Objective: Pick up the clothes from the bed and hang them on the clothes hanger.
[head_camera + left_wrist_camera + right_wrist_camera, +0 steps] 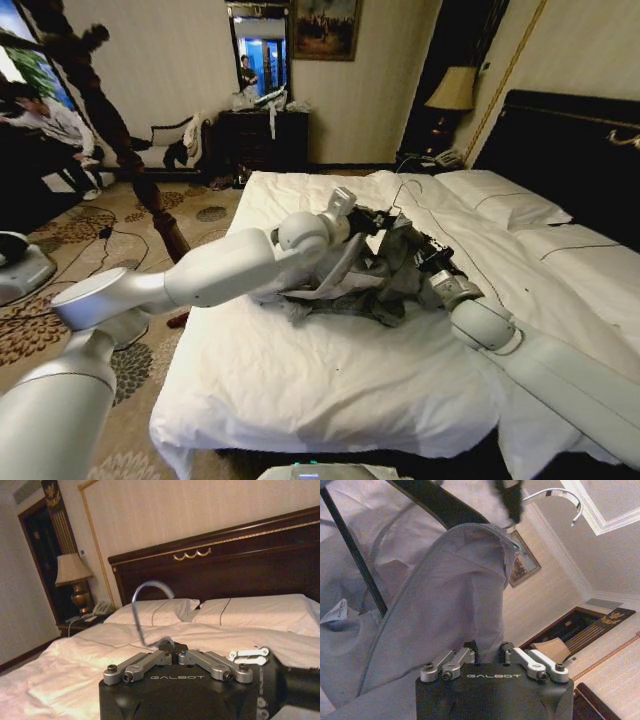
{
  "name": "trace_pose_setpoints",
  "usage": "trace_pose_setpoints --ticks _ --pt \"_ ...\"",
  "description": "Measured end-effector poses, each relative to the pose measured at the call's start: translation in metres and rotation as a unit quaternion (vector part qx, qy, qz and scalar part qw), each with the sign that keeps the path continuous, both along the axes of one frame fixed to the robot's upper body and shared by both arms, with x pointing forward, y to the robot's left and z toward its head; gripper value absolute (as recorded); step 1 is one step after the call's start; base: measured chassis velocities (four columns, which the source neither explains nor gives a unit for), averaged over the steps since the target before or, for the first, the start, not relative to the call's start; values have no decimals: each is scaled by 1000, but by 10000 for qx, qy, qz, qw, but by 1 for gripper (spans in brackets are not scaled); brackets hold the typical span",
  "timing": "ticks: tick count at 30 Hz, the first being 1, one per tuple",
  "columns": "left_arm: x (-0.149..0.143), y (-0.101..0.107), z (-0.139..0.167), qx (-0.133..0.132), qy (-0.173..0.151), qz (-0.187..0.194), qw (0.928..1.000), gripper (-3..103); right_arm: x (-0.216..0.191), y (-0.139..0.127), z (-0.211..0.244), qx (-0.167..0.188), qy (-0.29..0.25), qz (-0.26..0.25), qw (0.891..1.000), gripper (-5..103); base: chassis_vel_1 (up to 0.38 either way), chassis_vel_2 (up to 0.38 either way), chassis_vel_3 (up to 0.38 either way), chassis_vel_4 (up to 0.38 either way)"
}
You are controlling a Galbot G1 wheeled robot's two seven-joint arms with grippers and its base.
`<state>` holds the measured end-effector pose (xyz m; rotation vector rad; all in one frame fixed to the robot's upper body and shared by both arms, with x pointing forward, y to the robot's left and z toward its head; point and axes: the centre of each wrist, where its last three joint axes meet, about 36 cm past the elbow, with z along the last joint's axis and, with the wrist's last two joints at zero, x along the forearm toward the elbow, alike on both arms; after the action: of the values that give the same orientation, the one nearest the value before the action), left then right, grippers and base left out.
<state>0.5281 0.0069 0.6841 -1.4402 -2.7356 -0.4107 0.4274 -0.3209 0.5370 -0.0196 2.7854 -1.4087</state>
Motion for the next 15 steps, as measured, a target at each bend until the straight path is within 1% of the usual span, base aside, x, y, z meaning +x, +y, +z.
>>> trace_pose_setpoints --ticks 3,6,8,10,11,15 --pt "-5 -2 3 5 -59 -41 10000 0 0 0 -1 13 21 -8 10000 19 0 0 0 0" --pt "-21 -2 4 9 -101 -163 9998 0 3 -2 -2 46 58 -65 10000 19 0 0 0 0" --pt "-25 -1 3 19 -92 -181 9998 0 3 -3 -2 55 66 -83 9999 19 0 0 0 0" --pt "-35 6 -2 71 -19 -197 9998 0 6 -7 -3 69 86 -158 9998 19 0 0 0 0" --pt "-35 6 -2 71 -19 -197 9998 0 6 -7 -3 69 86 -158 9998 19 0 0 0 0" --pt "-45 13 -16 167 186 -184 9995 0 7 -9 -3 62 78 -170 9998 19 0 0 0 0"
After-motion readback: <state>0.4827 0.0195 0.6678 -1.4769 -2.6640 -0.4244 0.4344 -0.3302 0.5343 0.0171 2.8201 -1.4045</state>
